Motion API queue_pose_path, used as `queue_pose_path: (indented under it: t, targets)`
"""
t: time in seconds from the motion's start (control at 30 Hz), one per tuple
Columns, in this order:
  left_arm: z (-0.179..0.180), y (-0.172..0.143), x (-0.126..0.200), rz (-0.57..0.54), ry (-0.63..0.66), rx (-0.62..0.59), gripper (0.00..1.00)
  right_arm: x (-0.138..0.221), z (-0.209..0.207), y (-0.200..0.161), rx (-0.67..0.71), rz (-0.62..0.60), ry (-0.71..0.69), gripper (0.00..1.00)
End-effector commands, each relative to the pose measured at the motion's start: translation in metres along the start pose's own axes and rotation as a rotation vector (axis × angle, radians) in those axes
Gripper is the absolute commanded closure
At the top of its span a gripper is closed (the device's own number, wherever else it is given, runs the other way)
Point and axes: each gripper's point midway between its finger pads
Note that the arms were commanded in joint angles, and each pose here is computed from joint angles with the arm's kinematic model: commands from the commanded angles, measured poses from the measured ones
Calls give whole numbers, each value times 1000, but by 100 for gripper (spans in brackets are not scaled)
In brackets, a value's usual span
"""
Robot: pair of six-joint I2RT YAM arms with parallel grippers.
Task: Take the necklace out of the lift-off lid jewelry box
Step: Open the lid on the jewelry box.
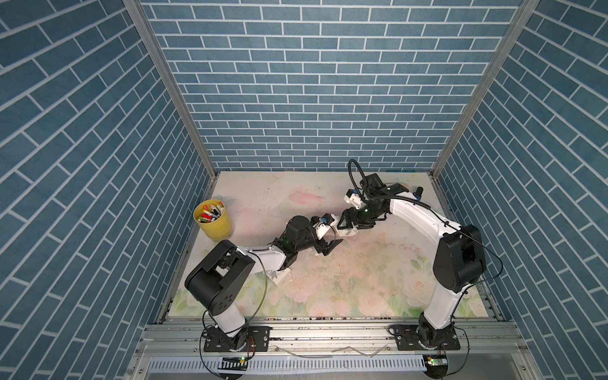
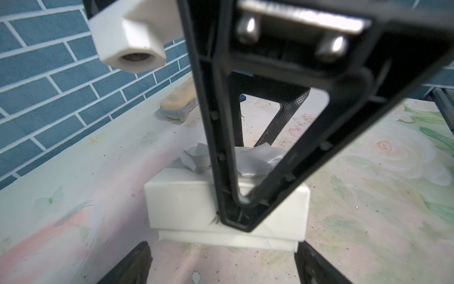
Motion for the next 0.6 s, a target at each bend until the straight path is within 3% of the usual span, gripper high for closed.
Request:
queue_pose_path:
  t: [0.0,0.17,0.57]
  targets:
    - [7,14,-4,-58,-6,2,10,14,12,-6,-4,10,32,31]
    - [7,16,-4,-87,-20,15,14,15,14,-7,-7,16,39,32]
    - [7,22,-7,-114,-45,22,13,16,16,-9,-8,26,49,32]
Point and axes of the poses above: each gripper's point midway between its finger pads, its own x axis back along the fingers, its own z axis along the line the jaws close on, y = z × x, and after that the axes turned 15 degrees about -x, right-handed
